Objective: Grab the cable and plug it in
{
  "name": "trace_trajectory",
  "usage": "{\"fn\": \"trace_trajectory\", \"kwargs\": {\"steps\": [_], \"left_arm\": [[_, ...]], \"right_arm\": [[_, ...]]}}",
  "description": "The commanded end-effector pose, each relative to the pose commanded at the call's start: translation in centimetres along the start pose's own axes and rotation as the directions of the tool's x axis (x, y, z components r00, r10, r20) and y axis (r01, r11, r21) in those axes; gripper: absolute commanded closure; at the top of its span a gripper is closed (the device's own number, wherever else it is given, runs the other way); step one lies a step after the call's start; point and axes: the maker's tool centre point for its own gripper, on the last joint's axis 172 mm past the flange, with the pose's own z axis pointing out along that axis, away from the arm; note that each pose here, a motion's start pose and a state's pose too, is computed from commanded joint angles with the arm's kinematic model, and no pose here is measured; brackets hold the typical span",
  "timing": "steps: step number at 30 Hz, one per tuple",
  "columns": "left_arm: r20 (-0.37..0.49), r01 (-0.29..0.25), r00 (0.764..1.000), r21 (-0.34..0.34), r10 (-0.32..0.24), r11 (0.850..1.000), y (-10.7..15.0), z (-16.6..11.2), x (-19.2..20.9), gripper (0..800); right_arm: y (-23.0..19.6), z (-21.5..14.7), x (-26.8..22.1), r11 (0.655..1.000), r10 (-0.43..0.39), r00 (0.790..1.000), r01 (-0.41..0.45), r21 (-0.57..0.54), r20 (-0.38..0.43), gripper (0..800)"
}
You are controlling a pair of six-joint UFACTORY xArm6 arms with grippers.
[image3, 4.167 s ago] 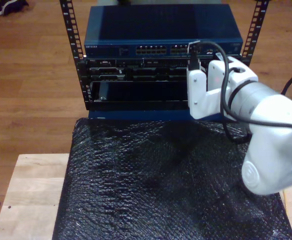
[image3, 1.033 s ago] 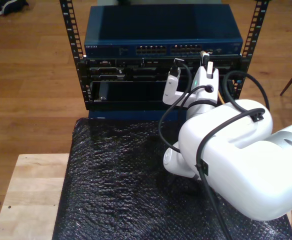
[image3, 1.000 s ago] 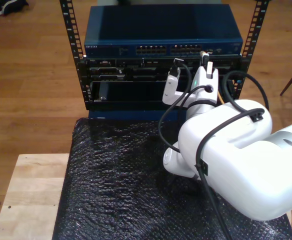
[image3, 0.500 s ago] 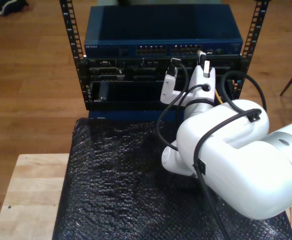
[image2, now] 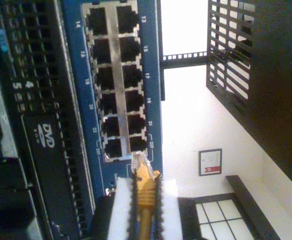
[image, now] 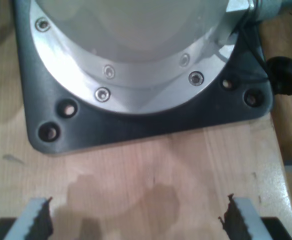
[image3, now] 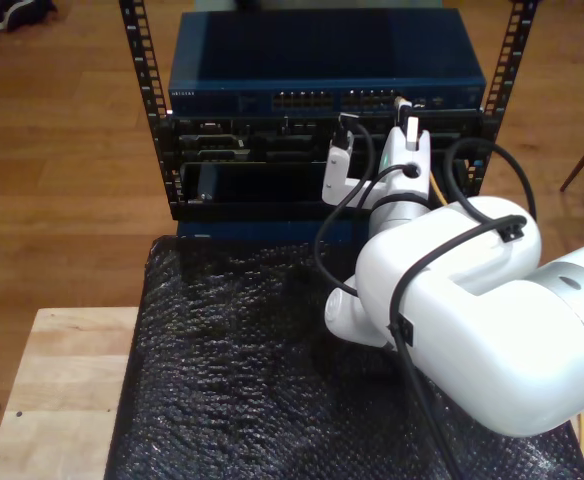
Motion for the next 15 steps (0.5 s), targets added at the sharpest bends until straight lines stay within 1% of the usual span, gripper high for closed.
{"fn": "trace_trajectory", "kwargs": {"steps": [9, 11, 15], "left_arm": [[0.0, 0.0, 1.0, 0.0, 0.0, 1.0, 0.0, 0.0, 0.0, 0], [0.0, 0.0, 1.0, 0.0, 0.0, 1.0, 0.0, 0.0, 0.0, 0], [0.002, 0.0, 1.0, 0.0, 0.0, 1.0, 0.0, -0.01, -0.04, 0]], "right_arm": [[-0.14, 0.35, -0.19, 1.0, -0.006, 1.0, 0.006, 0.007, -0.006, 800], [-0.1, 0.35, 0.02, 1.0, -0.02, 1.0, 0.02, 0.006, -0.014, 800], [0.06, 0.63, -0.36, 1.0, -0.022, 1.0, 0.022, 0.001, -0.007, 800]]}}
